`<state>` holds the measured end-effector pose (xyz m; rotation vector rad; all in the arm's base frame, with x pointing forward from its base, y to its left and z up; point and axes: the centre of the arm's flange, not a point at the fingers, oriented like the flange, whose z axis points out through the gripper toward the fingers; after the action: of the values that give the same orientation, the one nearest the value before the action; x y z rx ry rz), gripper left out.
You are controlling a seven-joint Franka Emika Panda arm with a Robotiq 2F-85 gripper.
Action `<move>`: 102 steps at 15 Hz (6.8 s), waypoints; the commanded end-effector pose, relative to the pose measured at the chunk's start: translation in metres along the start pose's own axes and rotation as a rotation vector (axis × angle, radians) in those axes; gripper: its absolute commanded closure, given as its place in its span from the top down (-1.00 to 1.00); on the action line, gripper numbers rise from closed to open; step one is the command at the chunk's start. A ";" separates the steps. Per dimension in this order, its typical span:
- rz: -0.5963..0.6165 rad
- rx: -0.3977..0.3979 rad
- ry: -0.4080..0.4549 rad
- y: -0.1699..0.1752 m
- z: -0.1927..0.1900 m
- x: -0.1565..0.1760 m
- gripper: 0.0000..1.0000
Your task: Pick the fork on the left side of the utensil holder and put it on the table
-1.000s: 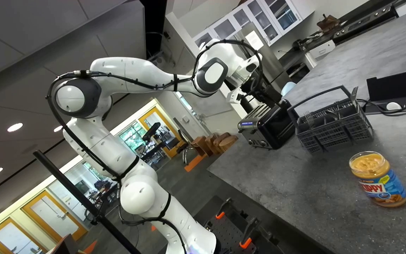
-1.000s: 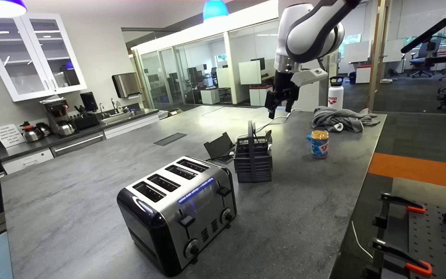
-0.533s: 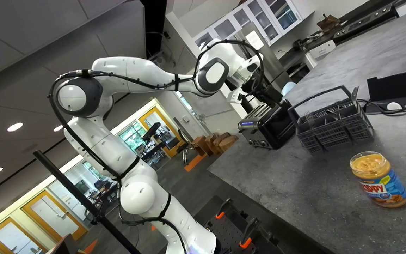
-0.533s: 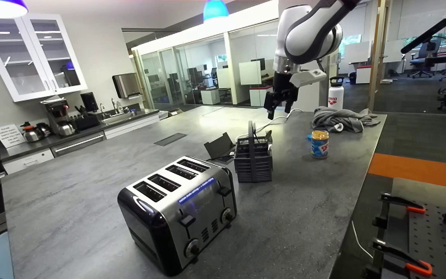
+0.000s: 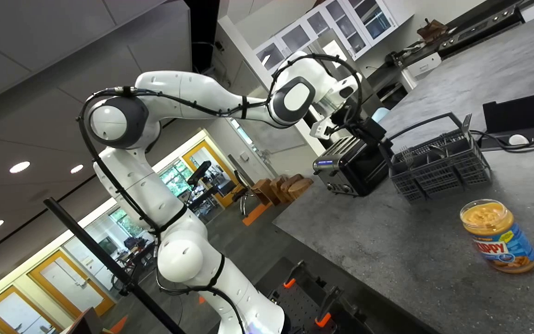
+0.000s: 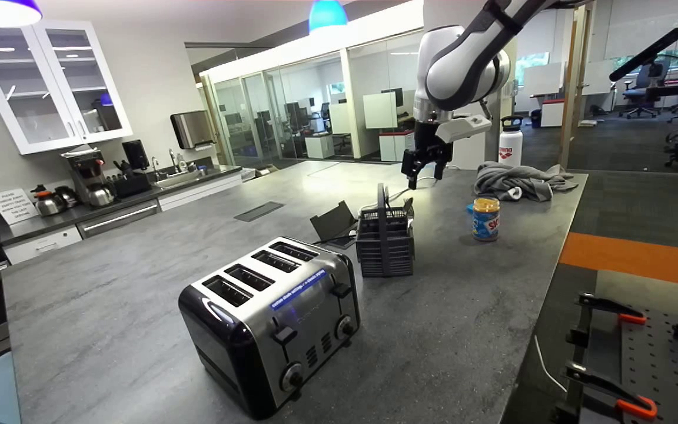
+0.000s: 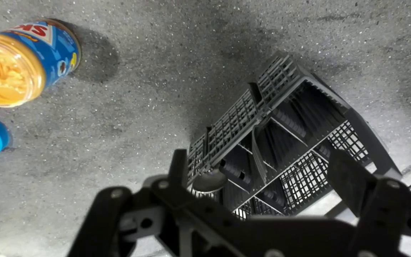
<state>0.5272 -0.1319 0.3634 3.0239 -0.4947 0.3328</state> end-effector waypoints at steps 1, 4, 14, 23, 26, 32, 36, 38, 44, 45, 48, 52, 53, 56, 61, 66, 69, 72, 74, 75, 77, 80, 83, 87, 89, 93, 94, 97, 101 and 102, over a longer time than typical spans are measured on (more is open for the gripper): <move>0.033 -0.014 -0.005 0.002 0.018 0.020 1.00; 0.026 -0.001 -0.001 0.002 0.033 0.027 1.00; 0.054 0.019 0.017 -0.004 0.067 0.038 0.13; 0.028 0.020 -0.002 -0.015 0.064 0.039 -1.00; 0.009 0.019 -0.005 -0.024 0.053 0.037 -0.99; -0.022 -0.089 0.011 -0.041 0.008 0.040 -0.99; -0.058 -0.186 0.039 -0.040 -0.041 0.036 -0.99; -0.084 -0.192 0.047 -0.037 -0.065 0.031 -0.99; -0.193 -0.094 0.093 -0.035 -0.104 -0.011 -0.99; -0.217 -0.064 0.088 -0.035 -0.106 -0.020 -0.99; -0.284 0.047 0.087 -0.033 -0.101 -0.048 -0.99; -0.362 0.156 0.116 -0.028 -0.080 -0.086 -0.99; -0.376 0.189 0.118 -0.027 -0.073 -0.096 -0.99; -0.379 0.311 0.118 -0.021 -0.047 -0.127 -0.99; -0.308 0.453 0.099 -0.005 0.008 -0.156 -0.99; -0.288 0.515 0.092 0.029 0.052 -0.165 -0.99; -0.287 0.526 0.072 0.046 0.076 -0.164 -0.99; -0.282 0.512 0.033 0.056 0.100 -0.161 -0.99; -0.276 0.496 0.010 0.060 0.115 -0.158 -0.99; -0.273 0.485 -0.004 0.061 0.124 -0.156 -0.99; -0.278 0.465 -0.023 0.064 0.137 -0.152 -0.99; -0.294 0.442 -0.040 0.064 0.155 -0.141 -0.99; -0.303 0.452 -0.055 0.064 0.168 -0.132 -0.92; -0.303 0.448 -0.062 0.058 0.178 -0.127 -0.20; -0.311 0.434 -0.069 0.051 0.180 -0.129 0.12; -0.343 0.402 -0.031 0.035 0.162 -0.132 0.72; -0.350 0.395 -0.022 0.031 0.154 -0.133 0.89; -0.339 0.372 -0.011 0.018 0.119 -0.132 1.00; -0.208 0.290 -0.023 -0.004 0.067 -0.132 1.00; -0.168 0.268 -0.011 -0.008 0.056 -0.133 1.00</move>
<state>0.4323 -0.1127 0.2209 3.3624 -0.0306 0.3965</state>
